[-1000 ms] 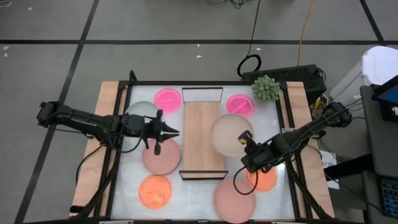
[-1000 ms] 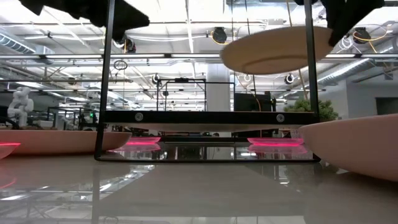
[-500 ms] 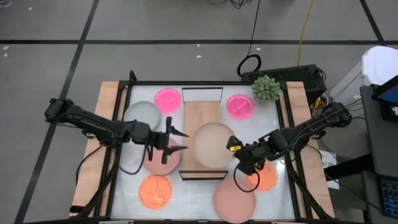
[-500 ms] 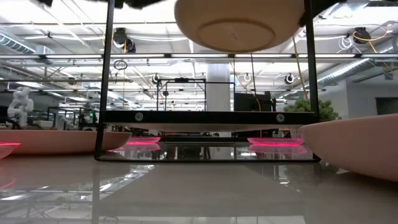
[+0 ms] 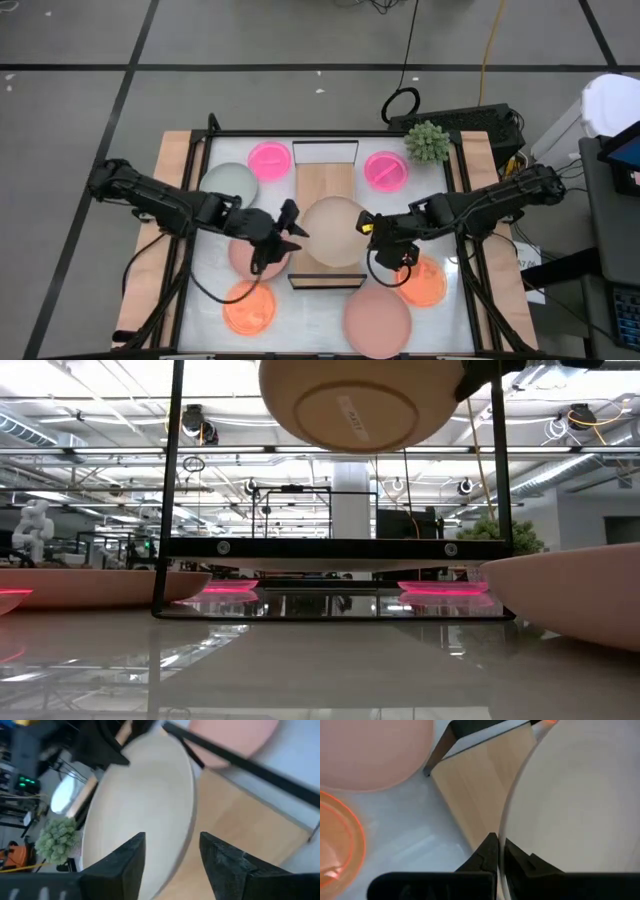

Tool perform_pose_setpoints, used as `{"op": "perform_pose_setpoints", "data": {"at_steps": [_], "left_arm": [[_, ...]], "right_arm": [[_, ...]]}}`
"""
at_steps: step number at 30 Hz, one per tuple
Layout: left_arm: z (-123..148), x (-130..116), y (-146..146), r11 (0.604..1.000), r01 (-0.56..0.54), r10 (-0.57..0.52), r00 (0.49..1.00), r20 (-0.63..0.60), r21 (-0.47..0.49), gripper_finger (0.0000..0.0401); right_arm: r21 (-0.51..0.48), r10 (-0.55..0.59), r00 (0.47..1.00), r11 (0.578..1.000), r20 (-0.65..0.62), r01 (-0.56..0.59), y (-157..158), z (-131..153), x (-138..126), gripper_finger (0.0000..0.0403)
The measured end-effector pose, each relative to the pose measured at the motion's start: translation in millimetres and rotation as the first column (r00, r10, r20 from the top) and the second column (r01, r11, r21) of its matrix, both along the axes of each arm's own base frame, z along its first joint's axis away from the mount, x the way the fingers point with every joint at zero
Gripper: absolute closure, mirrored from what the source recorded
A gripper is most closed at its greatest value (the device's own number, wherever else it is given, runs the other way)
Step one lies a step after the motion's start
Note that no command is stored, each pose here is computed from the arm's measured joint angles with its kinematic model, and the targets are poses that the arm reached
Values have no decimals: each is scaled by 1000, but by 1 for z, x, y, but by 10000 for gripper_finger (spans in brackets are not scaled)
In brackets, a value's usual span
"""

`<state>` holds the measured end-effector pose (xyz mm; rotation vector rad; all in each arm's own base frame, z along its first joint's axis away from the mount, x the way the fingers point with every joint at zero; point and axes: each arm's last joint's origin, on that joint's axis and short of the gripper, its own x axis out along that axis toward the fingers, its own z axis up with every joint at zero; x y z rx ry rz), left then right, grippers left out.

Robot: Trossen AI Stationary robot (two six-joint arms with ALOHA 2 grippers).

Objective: Place and stack plates onto a shelf
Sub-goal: Put the brown plate on the shelf

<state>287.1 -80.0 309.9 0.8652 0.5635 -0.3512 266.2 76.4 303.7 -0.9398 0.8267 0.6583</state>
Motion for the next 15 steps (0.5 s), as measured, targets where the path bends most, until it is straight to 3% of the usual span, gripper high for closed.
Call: {"op": "perform_pose_setpoints", "data": {"at_steps": [7,15], "left_arm": [[-8,21,0,990,77,-66,994,-86,122,258],[-8,21,-2,983,159,-150,984,-94,93,331]], "right_arm": [[40,13,1000,999,17,-13,-5,1,4,403],[48,5,999,999,35,-7,-7,3,6,402]]}}
